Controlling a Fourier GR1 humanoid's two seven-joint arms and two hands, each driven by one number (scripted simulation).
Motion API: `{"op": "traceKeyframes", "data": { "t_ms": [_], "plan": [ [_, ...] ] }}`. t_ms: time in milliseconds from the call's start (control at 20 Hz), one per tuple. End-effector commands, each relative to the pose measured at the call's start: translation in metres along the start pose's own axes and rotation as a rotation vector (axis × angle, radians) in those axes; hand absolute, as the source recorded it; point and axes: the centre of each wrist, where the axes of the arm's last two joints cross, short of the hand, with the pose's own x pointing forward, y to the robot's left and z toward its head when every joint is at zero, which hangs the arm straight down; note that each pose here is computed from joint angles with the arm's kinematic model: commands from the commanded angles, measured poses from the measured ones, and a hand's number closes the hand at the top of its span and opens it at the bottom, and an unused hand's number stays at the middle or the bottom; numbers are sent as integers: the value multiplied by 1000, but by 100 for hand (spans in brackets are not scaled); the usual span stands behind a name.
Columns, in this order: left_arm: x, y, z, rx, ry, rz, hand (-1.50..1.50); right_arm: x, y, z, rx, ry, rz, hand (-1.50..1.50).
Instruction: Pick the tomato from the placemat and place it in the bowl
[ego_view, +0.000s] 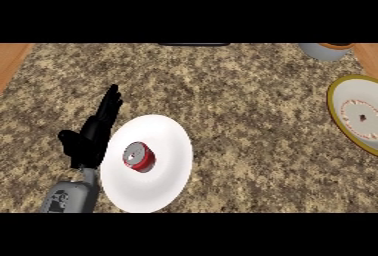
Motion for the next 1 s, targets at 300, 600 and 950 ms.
{"op": "traceKeyframes", "data": {
  "t_ms": [300, 600, 950],
  "plan": [
    [-5, -7, -1, -27, -23, -1, 0, -61, -3, -36, -23, 105, 317, 150],
    [11, -7, 8, -46, -11, 2, 0, -122, 12, -49, -45, 169, 318, 150],
    [9, -12, -4, -23, -21, 2, 0, -174, 29, -79, -41, 207, 372, 150]
  ]
}}
